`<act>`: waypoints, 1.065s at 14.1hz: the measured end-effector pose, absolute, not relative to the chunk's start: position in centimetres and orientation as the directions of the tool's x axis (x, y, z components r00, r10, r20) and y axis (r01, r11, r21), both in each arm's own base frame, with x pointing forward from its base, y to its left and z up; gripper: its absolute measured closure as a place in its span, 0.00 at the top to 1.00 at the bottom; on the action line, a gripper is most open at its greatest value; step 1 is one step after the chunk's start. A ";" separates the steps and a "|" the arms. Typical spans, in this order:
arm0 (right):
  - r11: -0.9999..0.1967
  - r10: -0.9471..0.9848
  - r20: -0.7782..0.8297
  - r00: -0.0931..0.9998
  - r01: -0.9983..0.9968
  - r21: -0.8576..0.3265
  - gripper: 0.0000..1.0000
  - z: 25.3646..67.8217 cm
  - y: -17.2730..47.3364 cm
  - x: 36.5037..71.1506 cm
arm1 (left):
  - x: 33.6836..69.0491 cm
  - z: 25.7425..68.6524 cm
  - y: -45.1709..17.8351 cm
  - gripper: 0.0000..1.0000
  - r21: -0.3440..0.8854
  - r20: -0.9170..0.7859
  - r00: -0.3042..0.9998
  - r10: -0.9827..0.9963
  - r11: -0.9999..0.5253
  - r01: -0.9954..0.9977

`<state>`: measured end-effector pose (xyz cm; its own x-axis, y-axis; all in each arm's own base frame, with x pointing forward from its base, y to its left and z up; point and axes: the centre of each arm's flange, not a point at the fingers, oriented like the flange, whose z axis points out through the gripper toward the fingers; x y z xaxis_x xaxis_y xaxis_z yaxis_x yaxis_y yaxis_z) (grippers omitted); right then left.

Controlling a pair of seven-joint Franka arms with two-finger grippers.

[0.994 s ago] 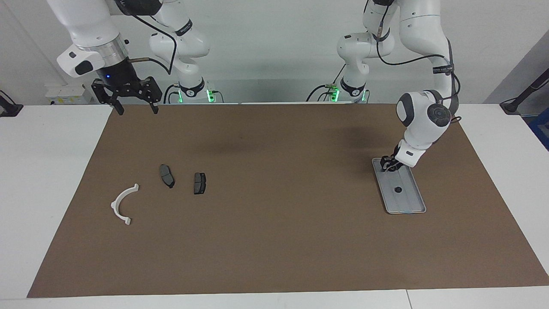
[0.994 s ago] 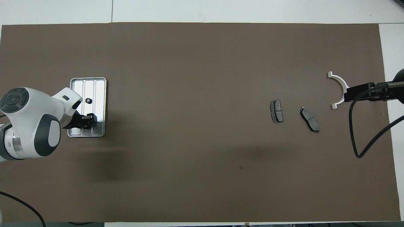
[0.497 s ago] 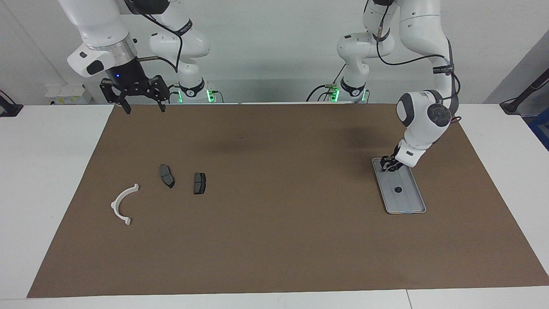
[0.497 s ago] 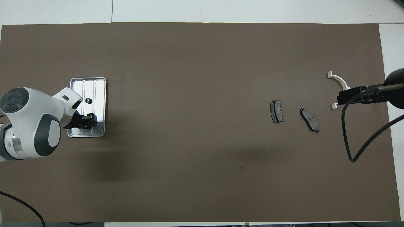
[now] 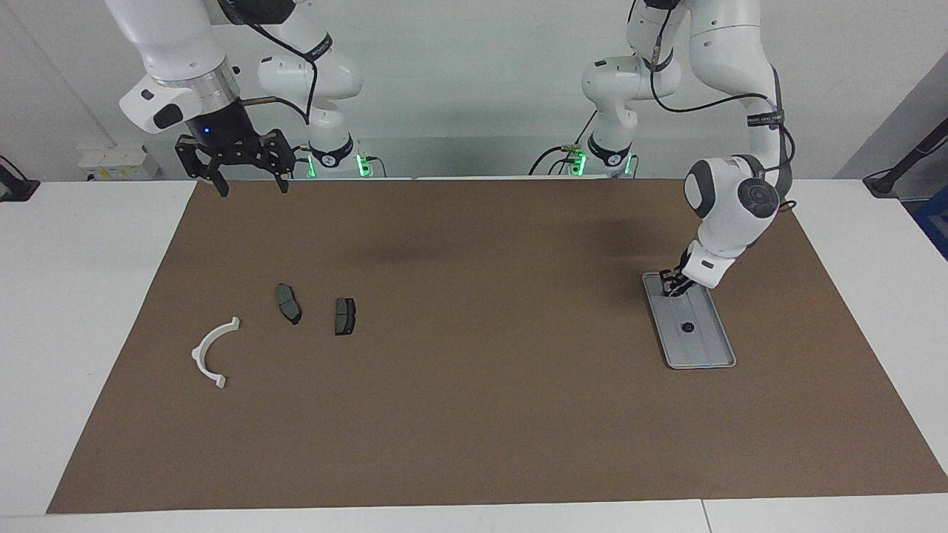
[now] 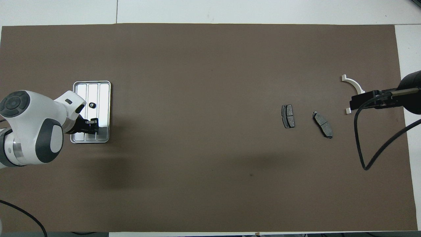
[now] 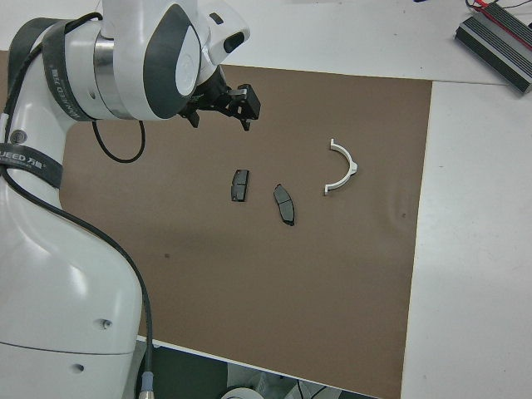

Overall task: Place bearing gear from tray to pile
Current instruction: 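Carry the gear with the left gripper to the table center and release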

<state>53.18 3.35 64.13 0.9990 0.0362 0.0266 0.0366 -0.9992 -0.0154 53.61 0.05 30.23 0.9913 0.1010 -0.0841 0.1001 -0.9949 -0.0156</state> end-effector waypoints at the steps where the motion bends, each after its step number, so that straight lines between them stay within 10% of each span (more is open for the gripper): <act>1: -0.999 0.036 0.027 0.999 0.037 -0.015 1.00 64.1 3.3 53.2 | 54.2 31.1 0.0 0.35 -0.012 -0.091 0.988 0.121 -0.993 0.120; 7: -0.999 0.036 0.026 0.999 0.037 -0.016 1.00 64.1 3.4 53.2 | 58.4 38.5 -11.3 0.35 0.030 -0.041 0.930 0.365 -0.930 0.366; 15: -0.999 0.036 0.023 0.999 0.037 -0.015 1.00 64.0 3.3 53.1 | 56.2 36.5 -34.6 0.35 0.073 -0.025 0.868 0.495 -0.865 0.496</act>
<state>53.15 3.35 64.04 0.9991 0.0363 0.0227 0.0366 -0.9992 -0.0155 56.22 -34.60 36.45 0.8683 0.4955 -0.0246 0.4959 -0.8653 0.0728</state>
